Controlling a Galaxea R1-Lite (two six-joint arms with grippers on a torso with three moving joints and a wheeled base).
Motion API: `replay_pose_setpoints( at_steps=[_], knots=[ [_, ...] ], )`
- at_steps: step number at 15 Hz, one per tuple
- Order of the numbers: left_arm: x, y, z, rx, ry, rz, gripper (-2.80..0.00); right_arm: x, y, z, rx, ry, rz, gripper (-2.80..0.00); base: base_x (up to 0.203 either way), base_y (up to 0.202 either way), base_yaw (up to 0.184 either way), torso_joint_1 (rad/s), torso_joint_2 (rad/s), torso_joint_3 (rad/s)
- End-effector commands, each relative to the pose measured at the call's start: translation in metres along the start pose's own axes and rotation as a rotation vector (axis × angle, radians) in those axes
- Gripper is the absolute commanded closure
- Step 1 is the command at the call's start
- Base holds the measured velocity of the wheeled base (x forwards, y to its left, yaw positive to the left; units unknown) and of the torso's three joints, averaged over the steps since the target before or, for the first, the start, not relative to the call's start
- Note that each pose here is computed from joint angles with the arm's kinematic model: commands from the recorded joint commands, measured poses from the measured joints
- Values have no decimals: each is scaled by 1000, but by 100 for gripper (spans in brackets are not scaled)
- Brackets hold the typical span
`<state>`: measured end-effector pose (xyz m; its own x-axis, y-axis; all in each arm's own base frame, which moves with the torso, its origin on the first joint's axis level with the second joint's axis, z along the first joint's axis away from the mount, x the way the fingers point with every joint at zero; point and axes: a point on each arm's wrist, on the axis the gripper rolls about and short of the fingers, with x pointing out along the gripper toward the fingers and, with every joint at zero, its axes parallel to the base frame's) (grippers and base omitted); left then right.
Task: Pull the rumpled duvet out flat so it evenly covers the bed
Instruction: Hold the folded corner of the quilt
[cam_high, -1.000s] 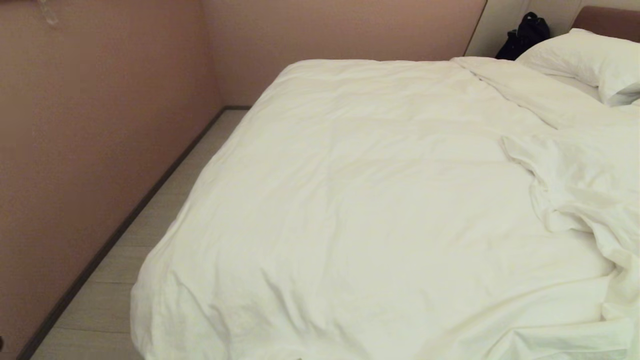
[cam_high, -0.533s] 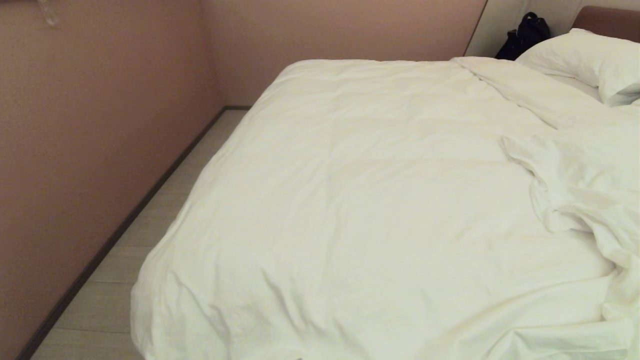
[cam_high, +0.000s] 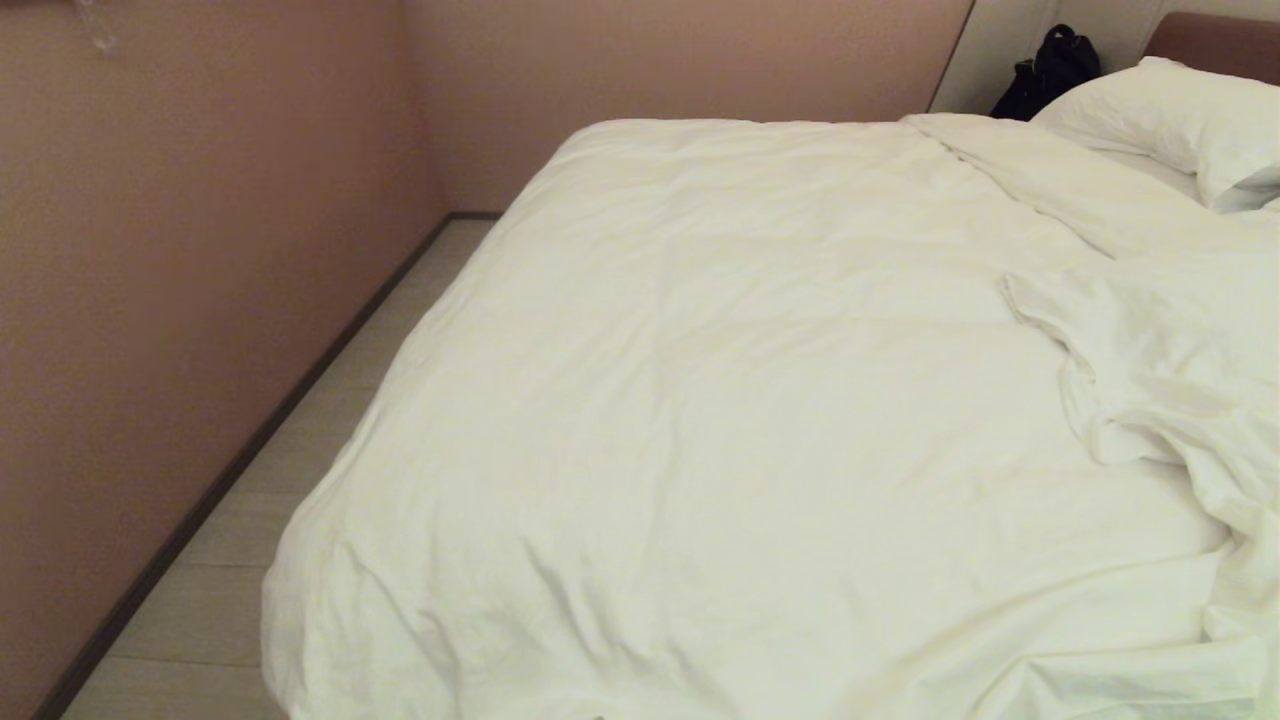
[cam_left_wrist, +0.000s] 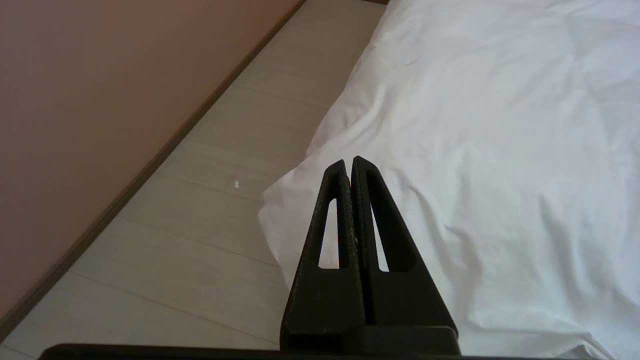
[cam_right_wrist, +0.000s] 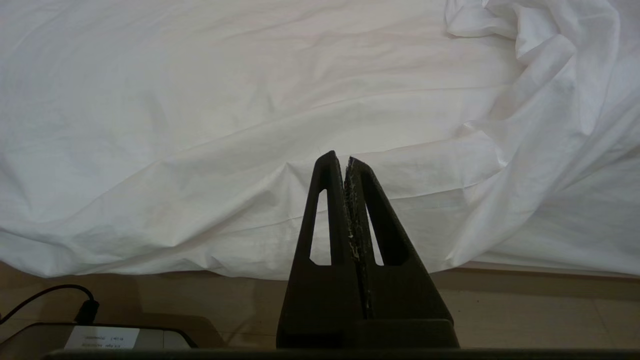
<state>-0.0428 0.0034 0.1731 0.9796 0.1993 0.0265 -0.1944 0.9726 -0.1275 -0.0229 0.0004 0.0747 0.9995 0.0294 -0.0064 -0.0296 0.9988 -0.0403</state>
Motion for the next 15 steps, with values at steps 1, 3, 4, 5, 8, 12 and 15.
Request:
replay_pose_setpoints(
  at_steps=[1,3,4,5,8,12,15],
  knots=[
    [-5,1,-5,-6,-14,-44,0,0,0,0,-1,1,1,0,0,0,0,0,0,0],
    [-15,0,-16,-9,-38,-201,0,0,0,0,-1,1,1,0,0,0,0,0,0,0],
    [-15,1,-24,-7,-28,-228,0,0,0,0,-1,1,1,0,0,0,0,0,0,0],
    [-15,1,-30,-4,-22,-245,0,0,0,0,-1,1,1,0,0,0,0,0,0,0],
    [-11,2,-45,2,10,-277,0,0,0,0,-1,1,0,0,0,0,0,0,0,0],
    [-2,2,-67,14,88,-273,0,0,0,0,-1,1,1,0,0,0,0,0,0,0],
    [3,2,-78,15,104,-282,0,0,0,0,-1,1,1,0,0,0,0,0,0,0]
  ],
)
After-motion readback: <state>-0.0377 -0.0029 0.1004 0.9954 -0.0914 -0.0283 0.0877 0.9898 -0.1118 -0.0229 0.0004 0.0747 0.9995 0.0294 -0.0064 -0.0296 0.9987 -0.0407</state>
